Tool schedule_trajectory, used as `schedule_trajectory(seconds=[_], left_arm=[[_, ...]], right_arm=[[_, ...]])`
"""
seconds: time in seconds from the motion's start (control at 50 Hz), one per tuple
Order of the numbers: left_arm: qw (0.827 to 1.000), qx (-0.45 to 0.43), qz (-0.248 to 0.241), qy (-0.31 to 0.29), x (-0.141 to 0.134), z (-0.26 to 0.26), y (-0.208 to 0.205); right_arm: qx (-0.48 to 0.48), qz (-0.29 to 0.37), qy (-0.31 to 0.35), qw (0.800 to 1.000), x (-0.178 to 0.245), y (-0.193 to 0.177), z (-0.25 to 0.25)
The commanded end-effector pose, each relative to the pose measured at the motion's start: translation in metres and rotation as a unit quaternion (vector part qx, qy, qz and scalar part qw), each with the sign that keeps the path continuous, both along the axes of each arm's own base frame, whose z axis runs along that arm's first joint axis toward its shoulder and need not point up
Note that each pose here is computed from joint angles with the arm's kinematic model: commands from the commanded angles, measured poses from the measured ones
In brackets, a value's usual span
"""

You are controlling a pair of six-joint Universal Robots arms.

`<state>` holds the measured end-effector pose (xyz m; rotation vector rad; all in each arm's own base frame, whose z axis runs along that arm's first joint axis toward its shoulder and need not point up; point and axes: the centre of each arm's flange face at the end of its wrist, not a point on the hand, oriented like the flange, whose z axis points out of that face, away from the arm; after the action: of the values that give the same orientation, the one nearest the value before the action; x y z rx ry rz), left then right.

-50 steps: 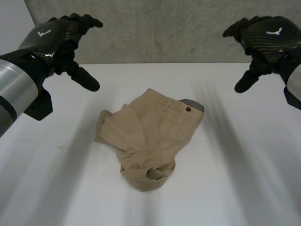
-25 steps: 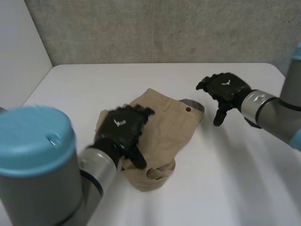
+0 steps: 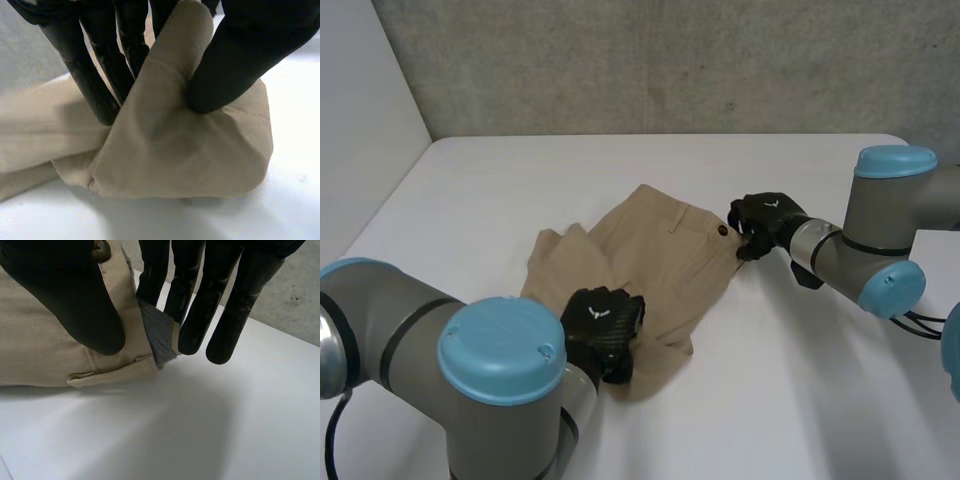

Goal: Fold the shorts.

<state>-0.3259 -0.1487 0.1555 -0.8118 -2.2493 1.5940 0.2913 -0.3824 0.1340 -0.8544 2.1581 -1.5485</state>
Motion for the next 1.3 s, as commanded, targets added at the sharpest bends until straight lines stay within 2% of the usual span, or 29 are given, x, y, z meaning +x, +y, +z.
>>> schedule_trajectory(seconds=[0.02, 0.08, 0.12, 0.18, 0.2, 0.22, 0.28, 0.36, 0.5, 0.52, 0.6, 0.7, 0.76, 0.9, 1.02, 1.12, 1.18, 1.26, 1.3], left_arm=[[0.998, -0.048, 0.011, 0.051, 0.005, 0.047, -0.006], [0.995, -0.067, 0.014, 0.072, 0.009, 0.068, -0.006], [0.988, -0.104, 0.021, 0.109, 0.018, 0.103, -0.005], [0.983, -0.127, 0.029, 0.131, 0.026, 0.124, -0.006], [0.973, -0.161, 0.043, 0.161, 0.038, 0.153, -0.006], [0.973, -0.161, 0.043, 0.161, 0.038, 0.153, -0.006], [0.958, -0.201, 0.050, 0.198, 0.055, 0.189, -0.004], [0.954, -0.210, 0.034, 0.212, 0.062, 0.200, -0.005], [0.960, -0.179, 0.033, 0.211, 0.065, 0.185, -0.017], [0.969, -0.142, 0.041, 0.198, 0.060, 0.161, -0.032], [0.982, -0.077, 0.063, 0.161, 0.051, 0.112, -0.063], [0.985, -0.055, 0.093, 0.137, 0.052, 0.085, -0.096], [0.985, -0.028, 0.120, 0.118, 0.049, 0.046, -0.144], [0.985, -0.021, 0.136, 0.108, 0.042, 0.010, -0.189], [0.983, -0.034, 0.143, 0.114, 0.045, 0.015, -0.196], [0.981, -0.046, 0.141, 0.122, 0.049, 0.036, -0.186], [0.981, -0.058, 0.131, 0.129, 0.052, 0.056, -0.163], [0.981, -0.068, 0.125, 0.131, 0.056, 0.069, -0.146], [0.983, -0.072, 0.110, 0.131, 0.053, 0.077, -0.128]], right_arm=[[-0.007, -0.006, -0.026, 1.000, 0.001, 0.002, 0.026], [-0.035, -0.015, -0.040, 0.998, -0.006, 0.006, 0.064], [-0.069, -0.016, -0.045, 0.996, -0.014, 0.023, 0.113], [-0.104, -0.012, -0.057, 0.993, -0.019, 0.041, 0.155], [-0.130, -0.015, -0.064, 0.989, -0.025, 0.053, 0.182], [-0.144, -0.018, -0.067, 0.987, -0.029, 0.058, 0.195], [-0.178, -0.031, -0.071, 0.981, -0.045, 0.073, 0.229], [-0.184, -0.037, -0.067, 0.980, -0.055, 0.088, 0.248], [-0.142, -0.023, -0.054, 0.988, -0.045, 0.083, 0.222], [-0.119, -0.016, -0.042, 0.992, -0.037, 0.077, 0.203], [-0.084, 0.001, -0.003, 0.996, -0.017, 0.063, 0.159], [-0.053, -0.014, 0.022, 0.998, -0.008, 0.039, 0.115], [-0.041, -0.033, 0.033, 0.998, -0.004, 0.020, 0.087], [-0.058, -0.045, 0.030, 0.997, 0.007, -0.012, 0.039], [-0.078, -0.047, 0.020, 0.996, 0.015, -0.012, 0.044], [-0.104, -0.052, 0.003, 0.993, 0.009, -0.004, 0.083], [-0.126, -0.047, 0.003, 0.991, 0.001, 0.012, 0.113], [-0.140, -0.037, 0.025, 0.989, -0.003, 0.023, 0.119], [-0.141, -0.023, 0.057, 0.988, -0.005, 0.030, 0.112]])
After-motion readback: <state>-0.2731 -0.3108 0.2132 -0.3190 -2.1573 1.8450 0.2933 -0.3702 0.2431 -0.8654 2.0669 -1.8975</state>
